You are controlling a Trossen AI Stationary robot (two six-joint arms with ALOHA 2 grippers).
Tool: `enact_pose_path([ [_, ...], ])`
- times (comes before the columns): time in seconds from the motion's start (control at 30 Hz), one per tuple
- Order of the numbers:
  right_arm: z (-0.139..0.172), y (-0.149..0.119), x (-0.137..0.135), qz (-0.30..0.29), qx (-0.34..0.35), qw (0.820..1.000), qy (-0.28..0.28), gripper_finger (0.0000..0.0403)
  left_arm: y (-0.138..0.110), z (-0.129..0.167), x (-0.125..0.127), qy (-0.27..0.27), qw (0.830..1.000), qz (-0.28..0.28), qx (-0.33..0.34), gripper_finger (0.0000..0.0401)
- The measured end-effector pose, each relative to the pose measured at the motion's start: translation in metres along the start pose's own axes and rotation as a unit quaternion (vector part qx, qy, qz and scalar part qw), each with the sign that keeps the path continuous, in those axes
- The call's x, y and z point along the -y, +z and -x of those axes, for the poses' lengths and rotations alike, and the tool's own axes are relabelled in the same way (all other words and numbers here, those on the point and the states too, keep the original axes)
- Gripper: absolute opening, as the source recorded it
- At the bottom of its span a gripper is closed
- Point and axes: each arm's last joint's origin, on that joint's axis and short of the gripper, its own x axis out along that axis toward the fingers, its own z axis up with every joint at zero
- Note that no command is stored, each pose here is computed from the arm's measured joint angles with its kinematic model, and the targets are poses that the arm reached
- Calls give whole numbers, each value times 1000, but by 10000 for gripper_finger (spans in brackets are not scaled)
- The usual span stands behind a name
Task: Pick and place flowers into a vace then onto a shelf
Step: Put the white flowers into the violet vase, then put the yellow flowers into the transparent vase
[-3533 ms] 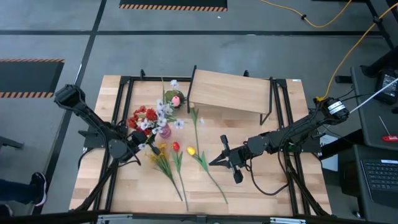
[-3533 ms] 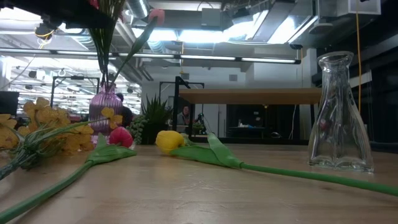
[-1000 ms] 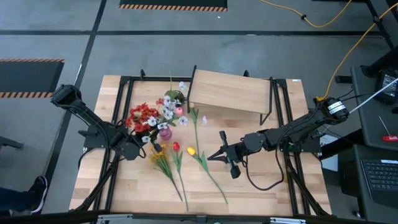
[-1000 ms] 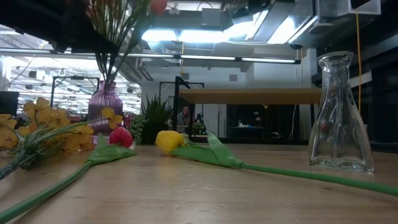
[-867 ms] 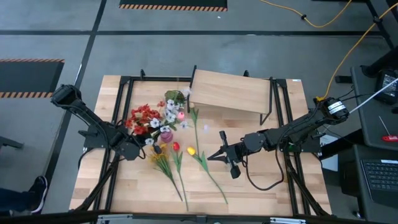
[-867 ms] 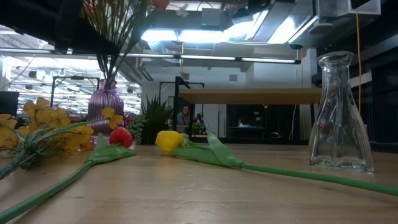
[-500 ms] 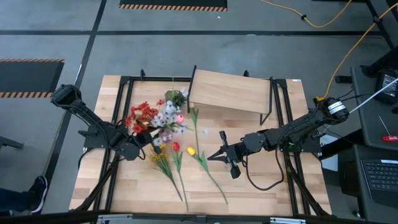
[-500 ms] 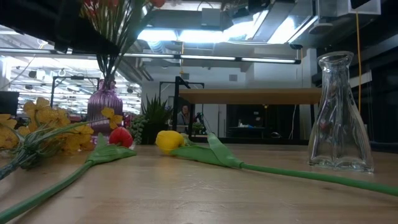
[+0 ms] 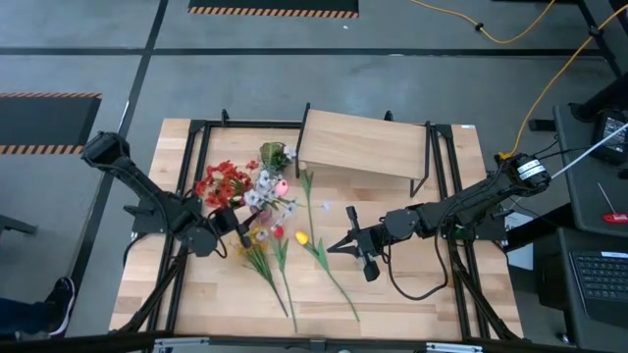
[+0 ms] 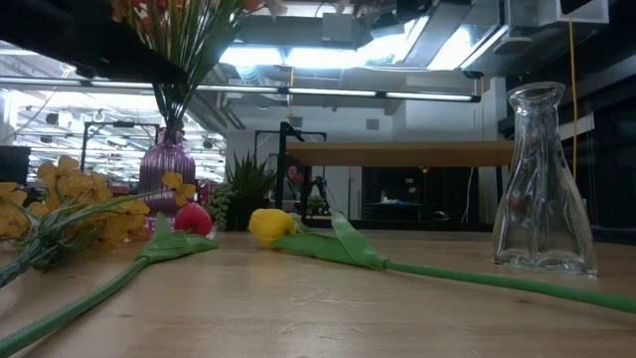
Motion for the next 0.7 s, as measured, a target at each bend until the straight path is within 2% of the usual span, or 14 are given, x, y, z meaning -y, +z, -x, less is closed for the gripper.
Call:
enact_pose_path([
  [0.33, 0, 0, 0, 0, 0, 1000, 0, 4, 16, 19, 7, 12, 998, -45, 31, 152],
  [0.7, 0, 0, 0, -2, 0, 1000, 0, 4, 15, 38, 12, -29, 998, -42, 46, 152],
])
